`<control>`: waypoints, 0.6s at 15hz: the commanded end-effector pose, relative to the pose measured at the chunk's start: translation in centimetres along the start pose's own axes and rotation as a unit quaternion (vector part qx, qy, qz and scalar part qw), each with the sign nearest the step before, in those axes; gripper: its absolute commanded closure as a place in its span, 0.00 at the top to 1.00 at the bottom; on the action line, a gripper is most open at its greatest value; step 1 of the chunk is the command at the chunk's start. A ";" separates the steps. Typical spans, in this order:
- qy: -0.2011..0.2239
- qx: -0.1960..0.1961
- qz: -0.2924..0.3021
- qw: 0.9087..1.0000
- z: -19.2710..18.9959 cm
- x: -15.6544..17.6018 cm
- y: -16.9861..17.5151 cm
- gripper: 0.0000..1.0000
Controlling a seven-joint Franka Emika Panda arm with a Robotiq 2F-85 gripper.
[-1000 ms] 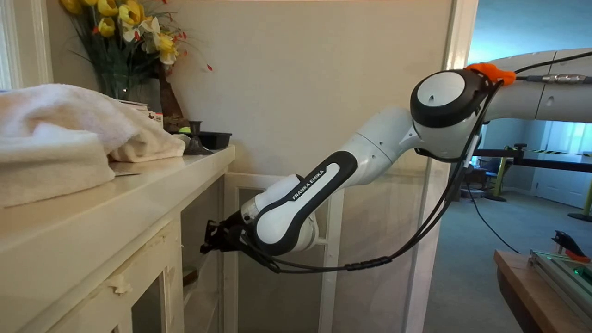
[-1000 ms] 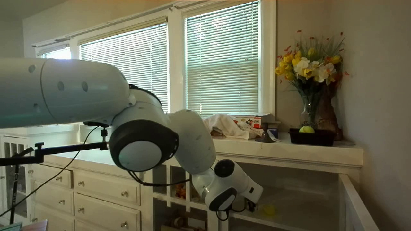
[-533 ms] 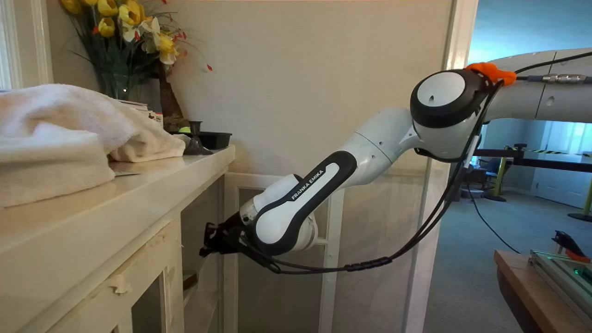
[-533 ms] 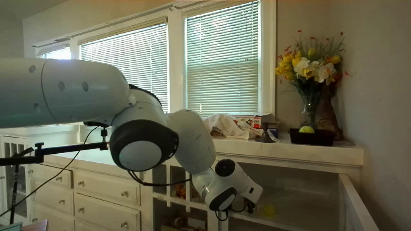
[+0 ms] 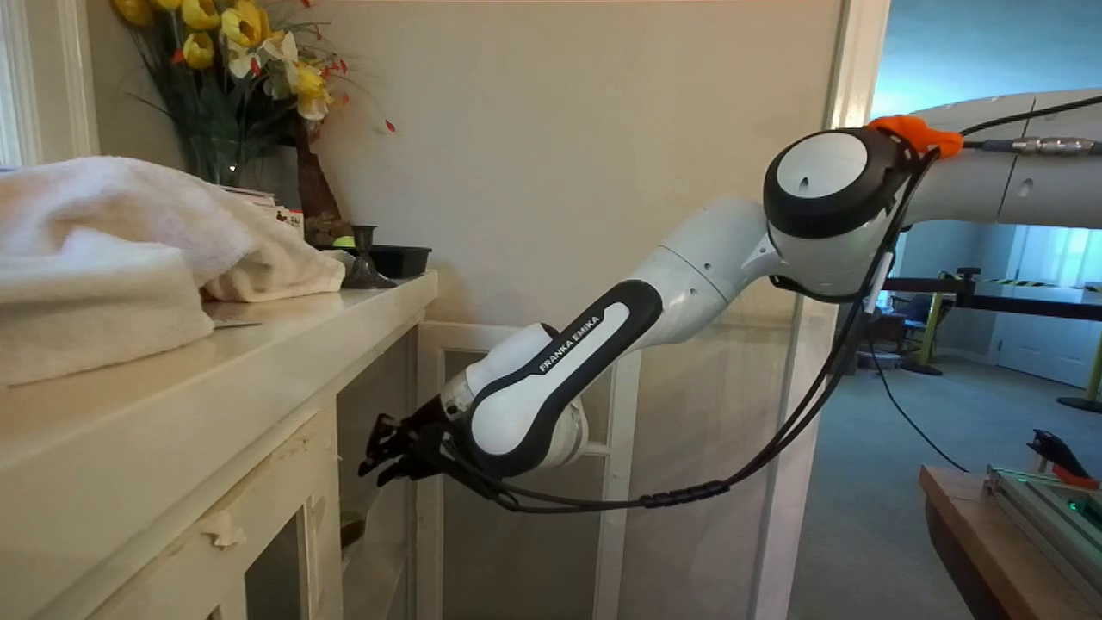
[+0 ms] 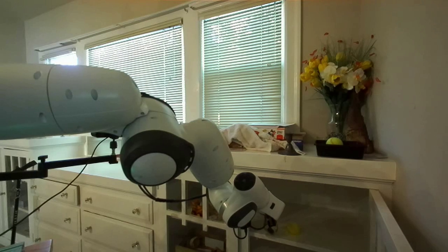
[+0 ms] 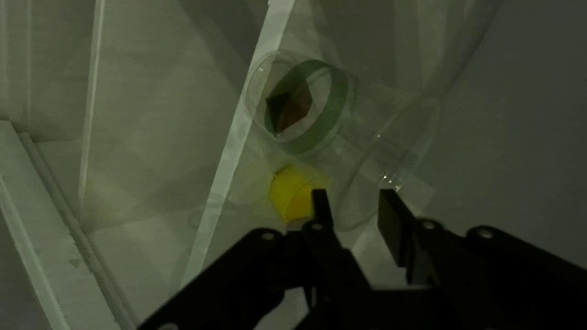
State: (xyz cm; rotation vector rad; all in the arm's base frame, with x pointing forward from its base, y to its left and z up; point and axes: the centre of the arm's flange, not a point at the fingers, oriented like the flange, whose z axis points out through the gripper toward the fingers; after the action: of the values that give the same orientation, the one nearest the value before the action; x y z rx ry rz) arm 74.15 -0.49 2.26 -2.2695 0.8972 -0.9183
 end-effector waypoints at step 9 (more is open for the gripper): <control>0.016 0.005 -0.023 1.000 1.7 0.8 0.0 1.00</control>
State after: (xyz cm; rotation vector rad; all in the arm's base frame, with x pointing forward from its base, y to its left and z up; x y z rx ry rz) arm 74.29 -0.75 2.21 -2.2861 0.8879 -0.9350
